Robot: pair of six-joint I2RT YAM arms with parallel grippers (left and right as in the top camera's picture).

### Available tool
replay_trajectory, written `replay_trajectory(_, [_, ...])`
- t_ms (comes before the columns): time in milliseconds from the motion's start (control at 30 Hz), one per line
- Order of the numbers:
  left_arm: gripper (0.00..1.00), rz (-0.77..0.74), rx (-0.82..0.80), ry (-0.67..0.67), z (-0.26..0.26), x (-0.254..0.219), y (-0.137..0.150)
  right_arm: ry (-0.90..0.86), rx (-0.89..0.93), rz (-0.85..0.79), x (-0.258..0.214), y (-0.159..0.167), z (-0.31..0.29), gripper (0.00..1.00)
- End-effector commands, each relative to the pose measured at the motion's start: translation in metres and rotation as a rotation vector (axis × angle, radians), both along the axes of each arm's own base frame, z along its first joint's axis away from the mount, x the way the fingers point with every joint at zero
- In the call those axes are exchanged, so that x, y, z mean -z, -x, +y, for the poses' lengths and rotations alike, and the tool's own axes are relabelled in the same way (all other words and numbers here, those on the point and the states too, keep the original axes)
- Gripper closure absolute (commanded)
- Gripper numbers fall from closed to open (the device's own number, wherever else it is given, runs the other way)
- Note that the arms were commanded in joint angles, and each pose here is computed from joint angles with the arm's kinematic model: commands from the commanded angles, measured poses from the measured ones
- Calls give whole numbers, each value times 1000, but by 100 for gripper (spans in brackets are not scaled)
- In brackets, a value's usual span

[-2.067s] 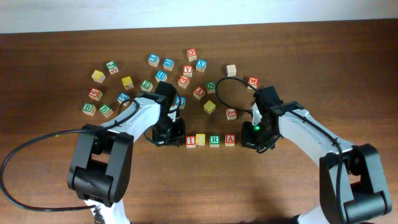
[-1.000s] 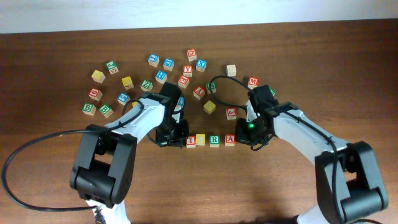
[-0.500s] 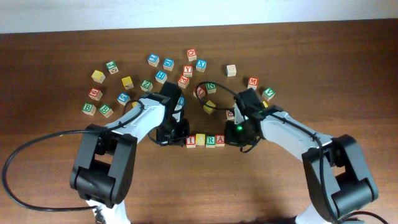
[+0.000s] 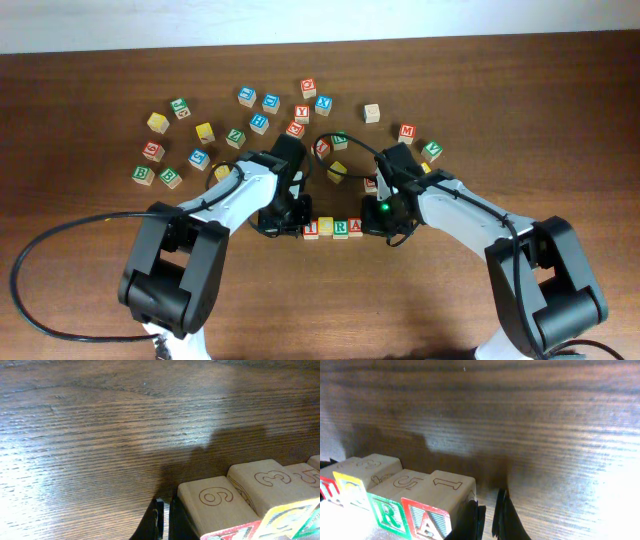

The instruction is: Spell out ICRA

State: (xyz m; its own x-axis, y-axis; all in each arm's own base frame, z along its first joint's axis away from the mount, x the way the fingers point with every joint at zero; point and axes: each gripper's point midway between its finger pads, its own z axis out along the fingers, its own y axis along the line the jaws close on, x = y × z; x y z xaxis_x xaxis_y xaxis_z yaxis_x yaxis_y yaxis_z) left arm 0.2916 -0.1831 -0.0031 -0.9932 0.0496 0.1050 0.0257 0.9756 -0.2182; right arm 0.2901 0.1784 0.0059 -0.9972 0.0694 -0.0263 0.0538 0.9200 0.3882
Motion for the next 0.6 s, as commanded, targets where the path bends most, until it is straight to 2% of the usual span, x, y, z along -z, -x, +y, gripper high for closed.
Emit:
replay_trajectory(0, [100, 8, 0, -60, 14, 11, 1, 7, -3, 41, 1, 7, 1, 96])
replay_trajectory(100, [100, -3, -50, -60, 28, 0, -10, 97, 4, 38, -8, 0, -12, 96])
replay_trajectory(233, [100, -89, -126, -96, 61, -34, -27, 245, 22, 34, -34, -7, -34, 96])
replay_trajectory(300, [100, -169, -166, -68, 71, -65, -35, 287, 29, 19, -64, -9, -42, 96])
replay_trajectory(467, [100, -342, -210, -29, 85, -128, -38, 255, 64, -112, -141, -11, -50, 95])
replay_trajectory(500, [100, -357, -211, -25, 85, -135, -37, 246, 83, -134, -151, -11, -55, 93])
replay_trajectory(533, [100, -366, -211, -21, 85, -138, -36, 238, 112, -157, -161, -12, -64, 85])
replay_trajectory(567, [99, -372, -212, -19, 85, -140, -36, 233, 149, -191, -175, -12, -82, 68])
